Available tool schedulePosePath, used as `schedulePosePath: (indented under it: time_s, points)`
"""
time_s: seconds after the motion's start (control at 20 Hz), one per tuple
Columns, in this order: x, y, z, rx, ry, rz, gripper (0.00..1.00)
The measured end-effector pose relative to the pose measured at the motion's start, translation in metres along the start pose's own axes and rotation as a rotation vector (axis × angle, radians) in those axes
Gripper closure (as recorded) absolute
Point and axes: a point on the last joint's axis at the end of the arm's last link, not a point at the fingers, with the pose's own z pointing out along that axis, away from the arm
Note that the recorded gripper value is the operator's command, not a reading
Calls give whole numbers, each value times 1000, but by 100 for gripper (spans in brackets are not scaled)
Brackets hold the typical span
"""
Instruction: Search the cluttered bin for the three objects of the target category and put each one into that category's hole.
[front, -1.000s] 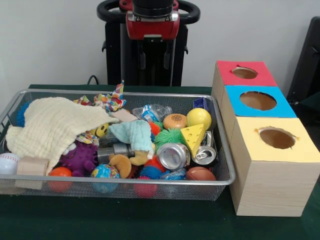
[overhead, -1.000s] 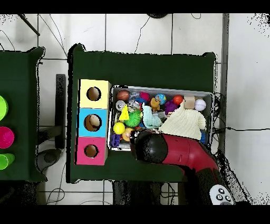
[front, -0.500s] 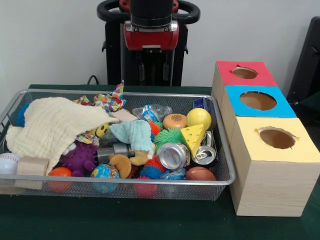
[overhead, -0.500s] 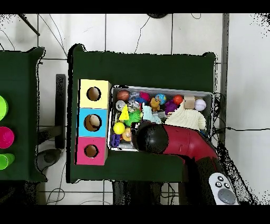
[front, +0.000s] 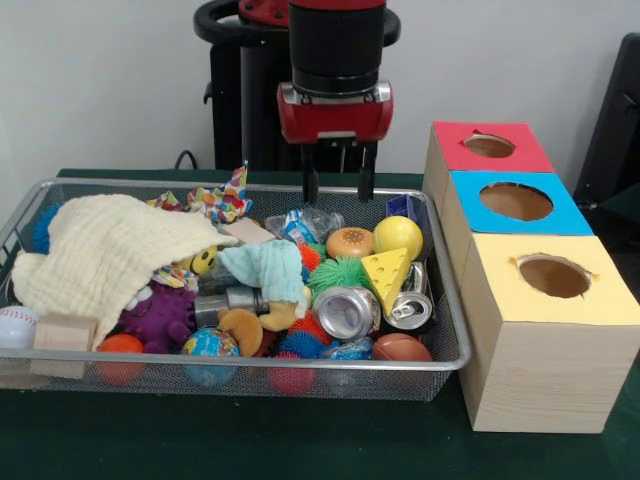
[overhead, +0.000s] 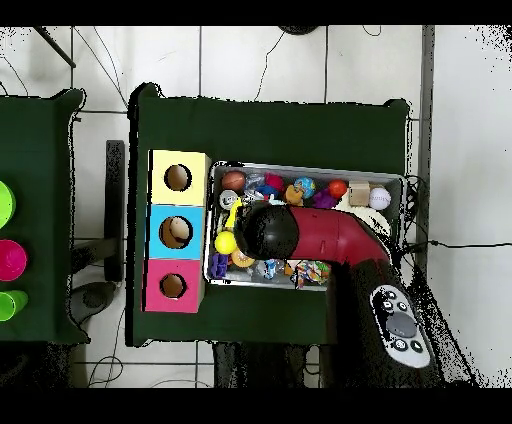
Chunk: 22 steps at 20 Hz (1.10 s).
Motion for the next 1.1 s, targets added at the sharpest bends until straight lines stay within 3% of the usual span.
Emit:
schedulePosePath:
  time_s: [0.25,0.65,1.1]
  points:
    - [-24,5,16,-2,-20,-12,0]
    - [-58,-9,36,2,-58,4,0]
    - [-81,-19,42,10,-92,15,0]
